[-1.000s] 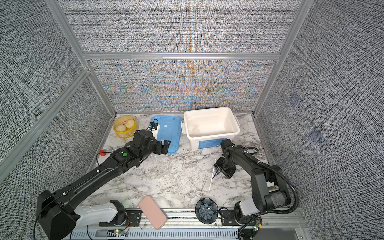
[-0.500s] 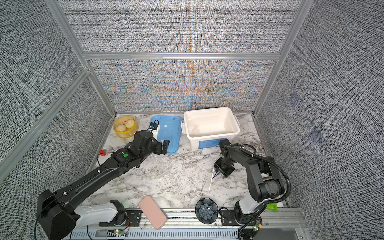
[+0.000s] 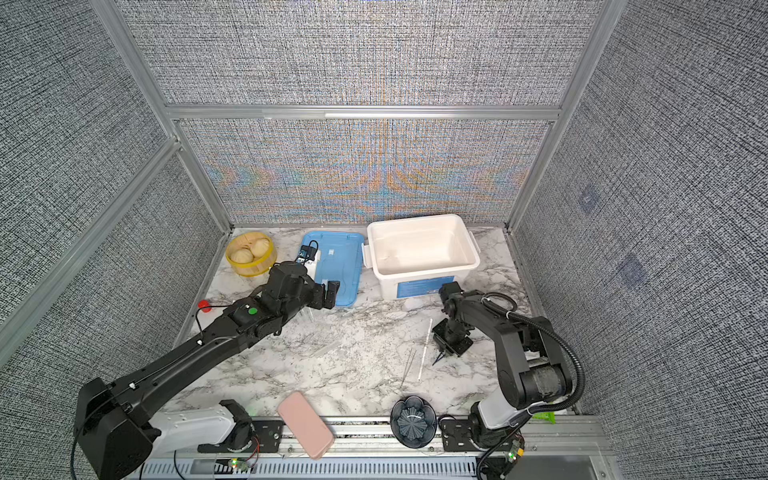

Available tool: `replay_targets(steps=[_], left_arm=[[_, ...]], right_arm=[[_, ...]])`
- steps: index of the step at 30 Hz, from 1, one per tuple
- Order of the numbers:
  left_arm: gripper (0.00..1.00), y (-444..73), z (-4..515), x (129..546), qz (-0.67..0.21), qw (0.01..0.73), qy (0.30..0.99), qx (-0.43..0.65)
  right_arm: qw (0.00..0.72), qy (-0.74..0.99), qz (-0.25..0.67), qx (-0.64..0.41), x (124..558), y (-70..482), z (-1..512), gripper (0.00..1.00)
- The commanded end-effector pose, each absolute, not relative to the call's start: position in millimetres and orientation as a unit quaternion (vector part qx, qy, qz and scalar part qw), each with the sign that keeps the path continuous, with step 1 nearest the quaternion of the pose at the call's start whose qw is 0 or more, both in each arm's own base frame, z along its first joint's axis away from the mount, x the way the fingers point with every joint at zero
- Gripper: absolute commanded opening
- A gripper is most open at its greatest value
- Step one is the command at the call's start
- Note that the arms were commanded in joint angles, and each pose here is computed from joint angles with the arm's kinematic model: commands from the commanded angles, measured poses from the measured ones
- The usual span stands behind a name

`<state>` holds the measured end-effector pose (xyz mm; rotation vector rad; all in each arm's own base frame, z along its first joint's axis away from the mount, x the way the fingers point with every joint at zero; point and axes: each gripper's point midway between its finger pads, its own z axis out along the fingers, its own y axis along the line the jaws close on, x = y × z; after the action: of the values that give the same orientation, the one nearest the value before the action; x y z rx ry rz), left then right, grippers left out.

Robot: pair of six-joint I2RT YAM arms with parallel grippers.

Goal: Organize the chemistry lab equipment
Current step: 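Grasp the blue plastic tweezers with the right gripper, then lift the tweezers and carry them over the white bin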

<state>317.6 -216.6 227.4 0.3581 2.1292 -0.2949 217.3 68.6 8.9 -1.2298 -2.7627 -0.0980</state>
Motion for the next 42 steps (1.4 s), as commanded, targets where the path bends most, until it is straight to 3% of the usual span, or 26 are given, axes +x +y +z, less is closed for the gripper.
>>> replay_targets(steps=[1, 24, 29, 37, 42], left_arm=[[0.99, -218.4, 232.1, 321.8, -0.126, 0.472, 0.862, 0.136], [0.99, -221.6, 232.4, 324.0, -0.134, 0.473, 0.861, 0.129], [0.99, -222.3, 235.8, 324.5, -0.138, 0.478, 0.858, 0.128], [0.99, -222.2, 236.2, 321.1, -0.146, 0.472, 0.861, 0.123], [0.99, -221.6, 240.2, 315.5, -0.158, 0.470, 0.860, 0.122]], right_arm=[[0.056, -0.906, -0.050, -0.417, 216.2, 73.6, 2.4, 0.21], [-0.007, -0.929, -0.061, -0.364, 229.0, 66.7, 41.2, 0.08], [-0.096, -0.943, -0.057, -0.313, 256.3, 56.8, 88.7, 0.08], [-0.292, -0.928, -0.074, -0.219, 329.1, 67.4, 209.7, 0.07], [-0.371, -0.923, -0.063, -0.080, 378.6, 95.2, 263.7, 0.07]])
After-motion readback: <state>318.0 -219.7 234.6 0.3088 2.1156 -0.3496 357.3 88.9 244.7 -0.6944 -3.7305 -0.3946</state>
